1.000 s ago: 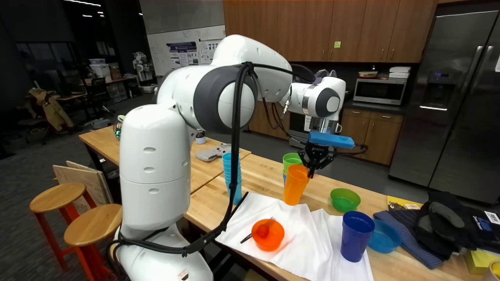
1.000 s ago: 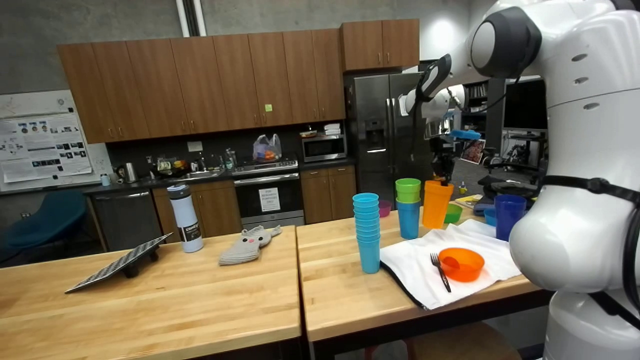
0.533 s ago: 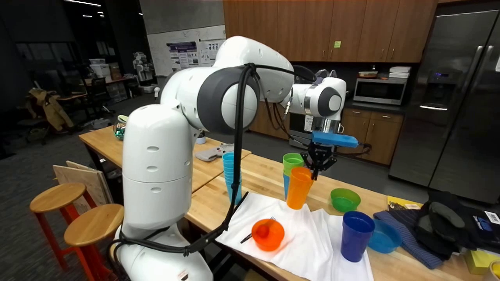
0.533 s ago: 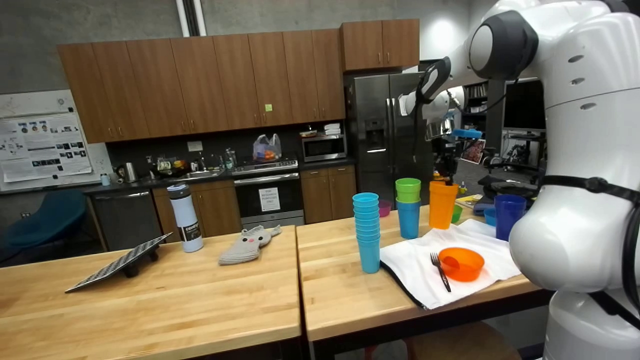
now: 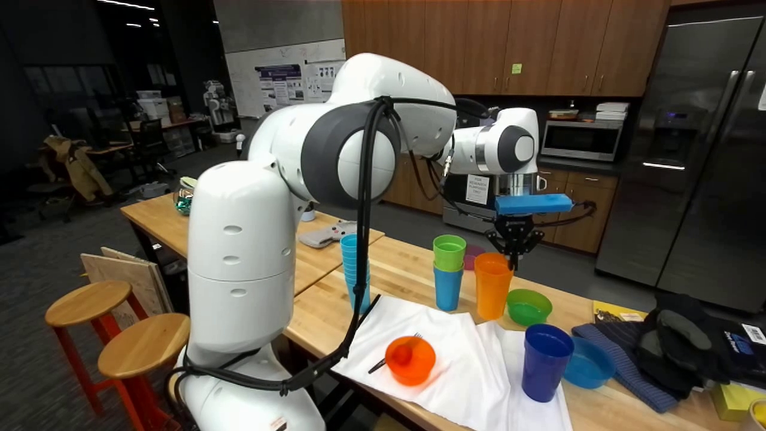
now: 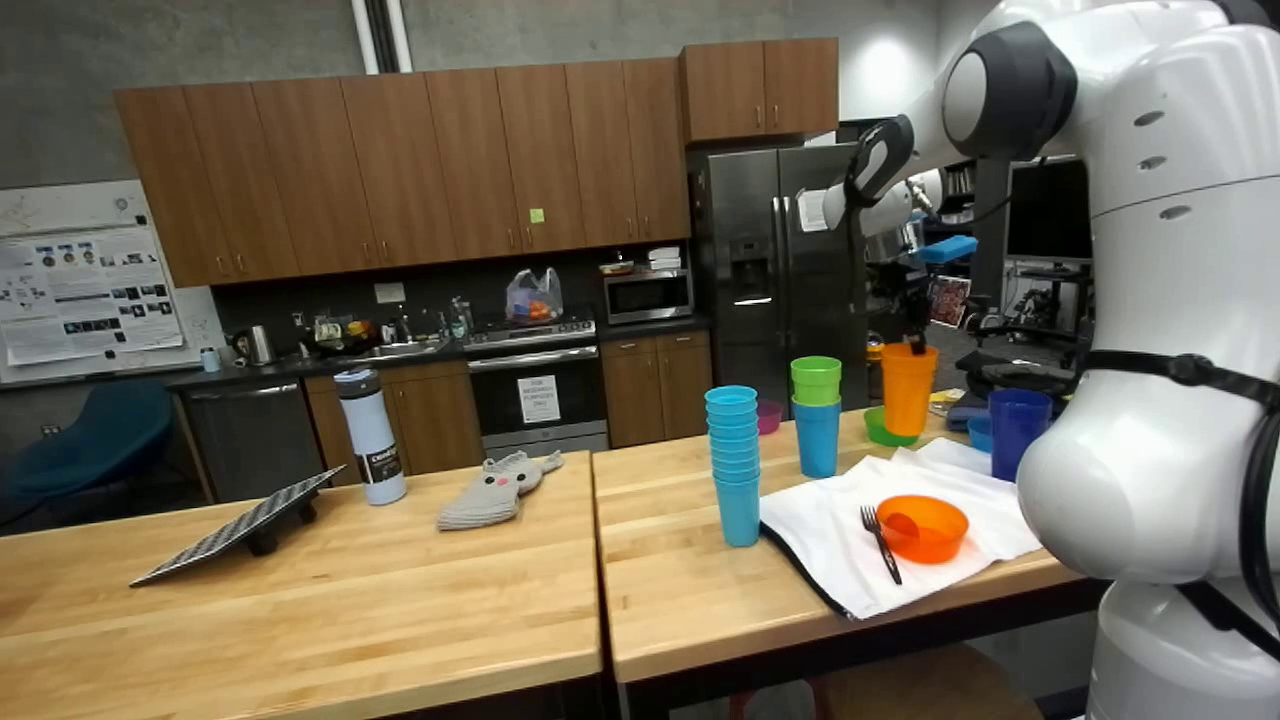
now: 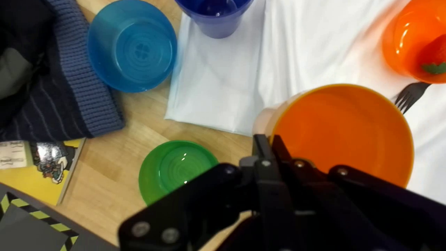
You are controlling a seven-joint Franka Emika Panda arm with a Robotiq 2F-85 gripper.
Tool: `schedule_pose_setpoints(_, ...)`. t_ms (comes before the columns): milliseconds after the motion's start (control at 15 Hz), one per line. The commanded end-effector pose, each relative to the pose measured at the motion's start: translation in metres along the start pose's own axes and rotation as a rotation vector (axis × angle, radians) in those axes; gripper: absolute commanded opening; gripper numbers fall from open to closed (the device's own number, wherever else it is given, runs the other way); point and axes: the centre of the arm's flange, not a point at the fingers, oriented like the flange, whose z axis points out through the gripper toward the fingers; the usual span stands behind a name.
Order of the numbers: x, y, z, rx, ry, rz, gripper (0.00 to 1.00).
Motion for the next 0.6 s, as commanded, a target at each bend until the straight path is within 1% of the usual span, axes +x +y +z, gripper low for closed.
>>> schedule_pose_setpoints(0,0.01,0.01,-0.007,-0.052,0.074,0.028,0.01)
schedule_pose_setpoints(133,0.017,0.009,-0.004,-0.055,0.123,0.044,0.01)
schedule_pose_setpoints(200,0.023,0.016,-0.004,-0.056,0.14,0.047,0.01)
schedule_pose_setpoints(333,0.033,0.016,0.004,-0.046,0.164,0.058,0.01)
schedule_pose_setpoints(533,0.043,0.023,0.017,-0.025,0.176,0.076,0.01)
